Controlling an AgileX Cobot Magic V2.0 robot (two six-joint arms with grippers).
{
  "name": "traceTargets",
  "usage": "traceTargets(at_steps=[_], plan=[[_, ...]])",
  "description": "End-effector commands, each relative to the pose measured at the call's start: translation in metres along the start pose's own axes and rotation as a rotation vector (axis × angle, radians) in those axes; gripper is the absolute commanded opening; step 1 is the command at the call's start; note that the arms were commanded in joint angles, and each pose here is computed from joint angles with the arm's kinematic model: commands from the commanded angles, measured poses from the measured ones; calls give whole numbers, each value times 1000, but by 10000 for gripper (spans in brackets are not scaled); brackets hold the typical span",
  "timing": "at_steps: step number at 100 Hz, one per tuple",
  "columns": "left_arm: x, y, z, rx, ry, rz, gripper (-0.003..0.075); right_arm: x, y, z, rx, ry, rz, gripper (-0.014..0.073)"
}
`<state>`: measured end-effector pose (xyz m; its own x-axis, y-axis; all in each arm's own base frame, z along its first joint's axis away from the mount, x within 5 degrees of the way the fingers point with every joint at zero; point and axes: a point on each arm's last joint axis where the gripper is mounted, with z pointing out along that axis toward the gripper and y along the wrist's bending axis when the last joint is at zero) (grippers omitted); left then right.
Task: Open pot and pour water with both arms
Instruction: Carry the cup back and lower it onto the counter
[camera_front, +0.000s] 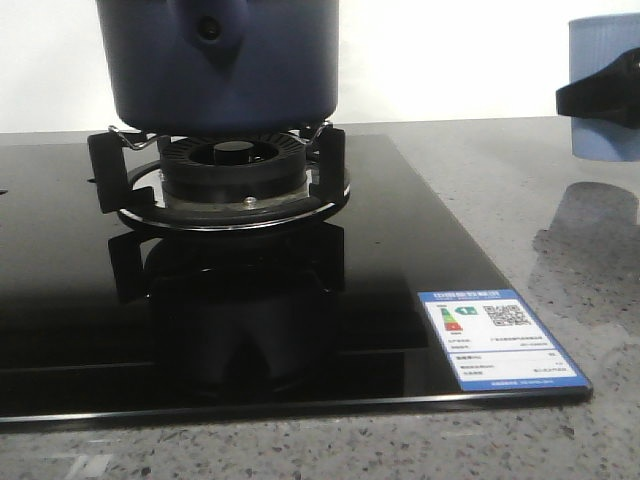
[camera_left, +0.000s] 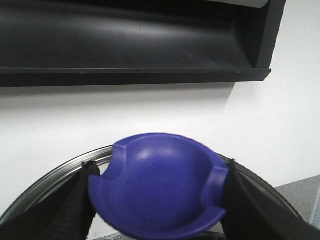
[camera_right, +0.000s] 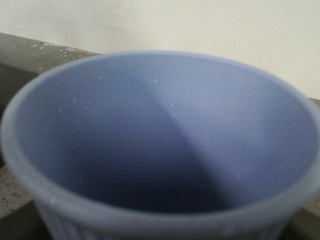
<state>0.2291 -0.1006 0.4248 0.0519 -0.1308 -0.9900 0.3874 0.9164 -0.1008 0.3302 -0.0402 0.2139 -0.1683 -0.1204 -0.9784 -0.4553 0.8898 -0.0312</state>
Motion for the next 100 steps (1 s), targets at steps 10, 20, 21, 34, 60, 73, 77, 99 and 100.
traceTargets(at_steps=[10,20,21,34,60,73,77,99,100], plan=[[-30,1,-8,-26,-174,0,347,-16,-2,-1,-7,-108,-17,390],[-30,1,-8,-26,-174,0,347,-12,-3,1,-9,-99,-8,390],[-30,1,-8,-26,-174,0,347,-12,-3,1,-8,-99,-8,390],[-30,1,-8,-26,-174,0,347,-12,-3,1,-7,-97,-5,390],[-30,1,-8,-26,-174,0,347,-13,-6,1,17,-116,42,544],[-30,1,-8,-26,-174,0,347,-12,-6,1,15,-105,113,600],[-30,1,-8,-26,-174,0,347,-12,-5,1,8,-99,121,600],[-30,1,-8,-26,-174,0,347,-17,1,-5,-20,-33,71,600],[-30,1,-8,-26,-174,0,347,-18,2,-5,-21,-29,68,600]])
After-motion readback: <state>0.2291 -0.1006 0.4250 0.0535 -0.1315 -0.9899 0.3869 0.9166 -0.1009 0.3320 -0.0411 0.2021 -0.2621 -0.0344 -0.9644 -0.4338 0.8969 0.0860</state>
